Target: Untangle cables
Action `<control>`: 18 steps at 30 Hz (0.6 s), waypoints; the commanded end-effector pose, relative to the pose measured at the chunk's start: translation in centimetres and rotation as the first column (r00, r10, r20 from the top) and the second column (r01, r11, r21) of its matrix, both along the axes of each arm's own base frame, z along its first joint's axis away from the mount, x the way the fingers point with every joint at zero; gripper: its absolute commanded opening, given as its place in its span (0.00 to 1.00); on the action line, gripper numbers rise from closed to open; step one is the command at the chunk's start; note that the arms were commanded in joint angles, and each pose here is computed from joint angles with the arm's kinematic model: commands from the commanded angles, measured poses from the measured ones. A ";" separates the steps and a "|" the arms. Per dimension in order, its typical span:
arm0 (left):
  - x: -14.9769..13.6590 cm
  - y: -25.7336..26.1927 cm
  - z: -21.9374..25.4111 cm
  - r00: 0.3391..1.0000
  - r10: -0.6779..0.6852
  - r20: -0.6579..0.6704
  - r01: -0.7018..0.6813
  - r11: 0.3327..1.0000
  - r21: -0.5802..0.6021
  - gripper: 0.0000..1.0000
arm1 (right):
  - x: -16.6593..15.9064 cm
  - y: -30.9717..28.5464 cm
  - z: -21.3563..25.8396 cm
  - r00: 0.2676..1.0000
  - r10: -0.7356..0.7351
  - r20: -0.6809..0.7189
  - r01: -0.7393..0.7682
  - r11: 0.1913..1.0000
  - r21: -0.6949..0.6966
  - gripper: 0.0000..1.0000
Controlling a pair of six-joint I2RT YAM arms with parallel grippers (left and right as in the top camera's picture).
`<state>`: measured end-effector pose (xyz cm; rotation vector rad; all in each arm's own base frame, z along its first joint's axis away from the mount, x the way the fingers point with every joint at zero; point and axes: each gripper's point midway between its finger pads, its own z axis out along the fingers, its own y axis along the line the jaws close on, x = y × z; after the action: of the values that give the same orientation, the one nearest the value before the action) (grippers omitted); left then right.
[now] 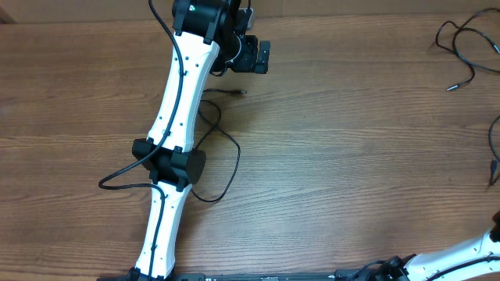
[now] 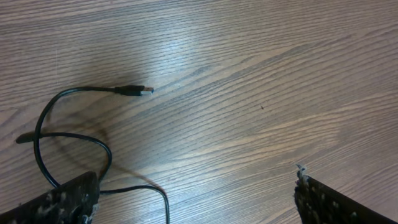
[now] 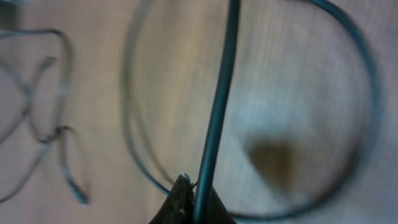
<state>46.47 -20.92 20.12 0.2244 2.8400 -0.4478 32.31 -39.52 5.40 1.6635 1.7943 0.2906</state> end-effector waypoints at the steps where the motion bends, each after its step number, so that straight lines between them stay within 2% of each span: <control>1: 0.0 0.3 1.6 0.999 -0.012 0.049 0.012 1.000 0.006 1.00 | 4.0 1.0 2.4 0.983 0.030 0.180 -0.036 0.999 0.034 0.04; 4: -0.1 0.3 1.5 0.999 -0.013 0.046 0.012 1.000 0.007 1.00 | 7.5 0.8 5.6 0.945 0.017 0.326 -0.018 1.000 0.000 0.04; 6: -0.1 0.3 1.5 0.999 -0.009 0.045 0.009 1.000 0.005 1.00 | 10.2 1.2 8.1 0.909 0.057 0.413 -0.029 0.997 -0.073 0.04; 11: -0.1 0.3 1.5 0.999 -0.006 0.044 0.006 1.000 0.005 1.00 | 14.8 3.4 12.0 0.852 0.147 0.502 -0.036 0.974 -0.224 0.04; 13: -0.1 0.3 1.5 0.999 -0.005 0.044 0.005 1.000 0.007 1.00 | 15.6 4.2 11.6 0.867 0.130 0.481 -0.018 0.973 -0.229 0.04; 15: -0.1 0.3 1.5 0.999 -0.005 0.045 0.005 1.000 0.008 1.00 | 14.5 3.5 8.8 0.924 0.046 0.379 0.036 0.978 -0.205 0.04; 18: -0.1 0.3 1.5 0.999 -0.005 0.045 0.005 1.000 0.008 1.00 | 12.9 2.8 5.4 0.968 0.075 0.238 -0.013 0.967 -0.255 0.04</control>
<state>46.51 -20.81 20.10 0.2221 2.8396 -0.4383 47.68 -33.53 13.60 1.3096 1.5626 0.4659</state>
